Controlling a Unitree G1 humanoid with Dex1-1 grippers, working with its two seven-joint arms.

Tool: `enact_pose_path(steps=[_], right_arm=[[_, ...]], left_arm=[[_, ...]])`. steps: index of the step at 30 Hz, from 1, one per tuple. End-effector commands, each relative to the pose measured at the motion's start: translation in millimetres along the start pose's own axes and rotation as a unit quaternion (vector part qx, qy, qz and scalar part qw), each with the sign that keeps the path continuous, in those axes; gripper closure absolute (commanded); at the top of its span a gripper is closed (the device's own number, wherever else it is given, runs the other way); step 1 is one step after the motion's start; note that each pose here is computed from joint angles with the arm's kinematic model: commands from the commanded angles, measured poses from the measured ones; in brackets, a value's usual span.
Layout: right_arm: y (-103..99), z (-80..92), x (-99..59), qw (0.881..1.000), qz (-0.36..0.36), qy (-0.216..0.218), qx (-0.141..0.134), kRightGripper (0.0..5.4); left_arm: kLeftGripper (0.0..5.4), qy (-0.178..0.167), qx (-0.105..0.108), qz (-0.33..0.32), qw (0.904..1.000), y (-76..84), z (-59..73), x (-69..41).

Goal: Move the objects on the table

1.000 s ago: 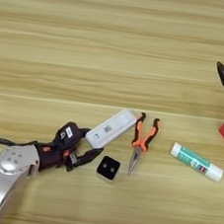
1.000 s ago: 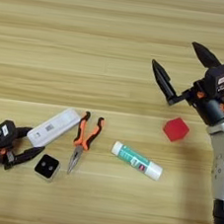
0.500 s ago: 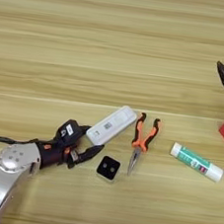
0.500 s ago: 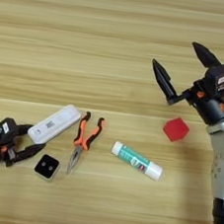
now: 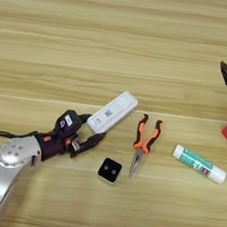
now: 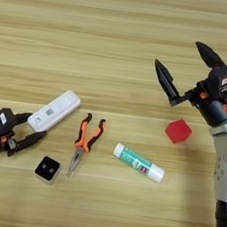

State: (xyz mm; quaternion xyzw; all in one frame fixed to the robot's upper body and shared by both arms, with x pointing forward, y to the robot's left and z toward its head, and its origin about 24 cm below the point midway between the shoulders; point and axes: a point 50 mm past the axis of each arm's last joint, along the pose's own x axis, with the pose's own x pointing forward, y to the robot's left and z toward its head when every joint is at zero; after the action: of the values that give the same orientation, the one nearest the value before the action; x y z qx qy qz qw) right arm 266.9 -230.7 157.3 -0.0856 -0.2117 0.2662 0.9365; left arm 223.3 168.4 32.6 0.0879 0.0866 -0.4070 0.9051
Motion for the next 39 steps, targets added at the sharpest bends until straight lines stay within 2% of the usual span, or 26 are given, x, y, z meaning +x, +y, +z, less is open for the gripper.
enact_pose_path(steps=[1,9,13,22,27,30,39], right_arm=[[0,2.1,3.1,1.000,0.009,-0.003,-0.004,0.00],[2,5.9,2.9,1.000,0.020,-0.005,-0.005,0.00],[3,7.3,2.9,1.000,0.030,-0.005,-0.005,0.00],[9,12.1,1.9,0.998,0.063,-0.001,-0.009,0.00],[19,20.6,1.6,0.994,0.108,-0.003,-0.010,0.00],[28,24.8,-1.2,0.989,0.147,0.002,-0.008,0.00],[53,30.5,-11.7,0.964,0.265,0.029,0.003,0.00]], left_arm=[[2.52,-0.015,0.038,-0.020,0.9990,5.9,14.7,2.3],[2.52,-0.042,0.072,-0.056,0.9950,8.2,38.1,11.5],[2.52,-0.045,0.092,-0.075,0.9918,6.1,45.0,14.6],[2.52,-0.076,0.142,-0.130,0.9783,0.2,64.7,20.4],[2.52,-0.112,0.150,-0.170,0.9673,-9.2,79.8,18.5],[2.52,-0.124,0.153,-0.193,0.9612,-15.2,84.6,16.7],[2.52,-0.130,0.155,-0.233,0.9511,-24.1,89.7,14.2]])
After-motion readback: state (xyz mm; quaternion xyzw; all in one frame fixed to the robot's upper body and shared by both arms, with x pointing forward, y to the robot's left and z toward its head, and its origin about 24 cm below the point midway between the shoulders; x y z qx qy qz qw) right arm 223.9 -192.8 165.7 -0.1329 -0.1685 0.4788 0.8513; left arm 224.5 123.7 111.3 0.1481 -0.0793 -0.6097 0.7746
